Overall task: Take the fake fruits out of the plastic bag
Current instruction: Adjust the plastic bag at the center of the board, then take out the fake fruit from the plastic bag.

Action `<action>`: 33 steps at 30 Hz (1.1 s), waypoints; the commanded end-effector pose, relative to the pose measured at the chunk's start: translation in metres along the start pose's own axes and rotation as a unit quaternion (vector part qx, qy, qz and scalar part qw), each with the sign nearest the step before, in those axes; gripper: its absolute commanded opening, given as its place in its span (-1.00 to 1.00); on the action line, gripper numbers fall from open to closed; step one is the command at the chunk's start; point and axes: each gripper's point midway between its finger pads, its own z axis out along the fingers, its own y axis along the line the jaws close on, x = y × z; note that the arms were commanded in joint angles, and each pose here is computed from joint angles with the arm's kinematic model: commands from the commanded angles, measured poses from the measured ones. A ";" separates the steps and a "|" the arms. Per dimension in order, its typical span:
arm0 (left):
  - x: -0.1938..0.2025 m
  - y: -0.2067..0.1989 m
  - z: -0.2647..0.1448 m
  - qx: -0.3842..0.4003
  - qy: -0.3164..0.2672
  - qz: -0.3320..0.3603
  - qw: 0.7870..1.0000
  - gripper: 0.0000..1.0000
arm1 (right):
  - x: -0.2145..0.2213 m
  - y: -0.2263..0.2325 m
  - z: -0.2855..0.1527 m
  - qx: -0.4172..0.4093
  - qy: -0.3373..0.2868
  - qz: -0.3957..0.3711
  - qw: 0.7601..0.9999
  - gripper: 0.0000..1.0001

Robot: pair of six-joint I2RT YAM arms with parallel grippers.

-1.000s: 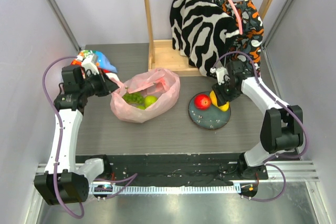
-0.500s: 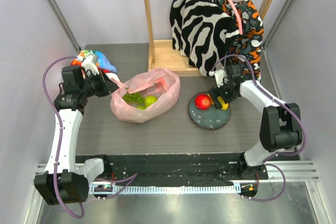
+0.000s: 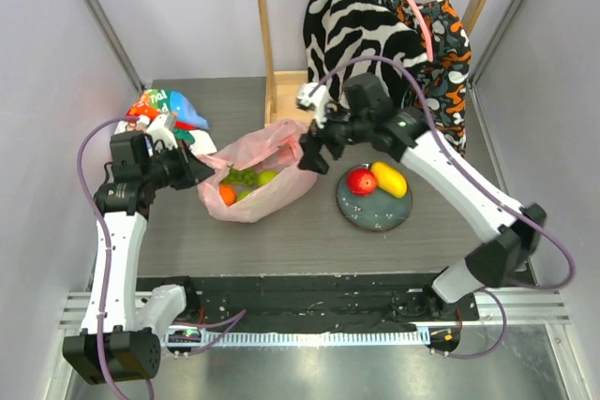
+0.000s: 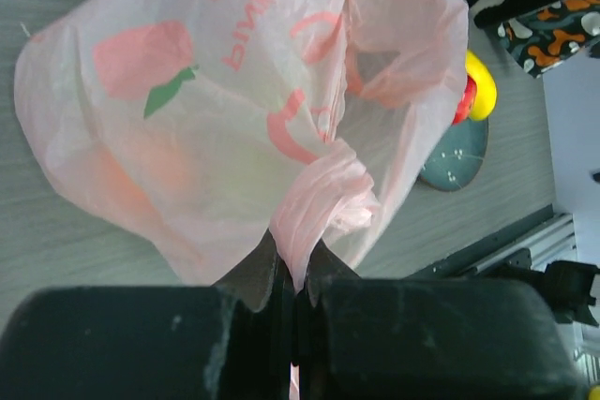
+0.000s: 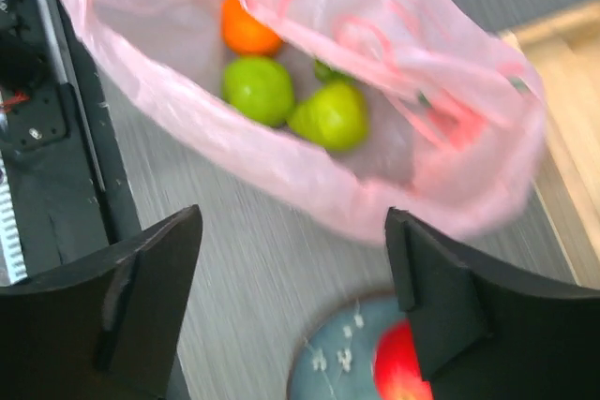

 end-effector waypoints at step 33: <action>0.036 0.053 -0.035 -0.135 0.091 0.140 0.977 -1.00 | 0.085 0.002 0.215 0.052 0.114 0.028 0.992 0.86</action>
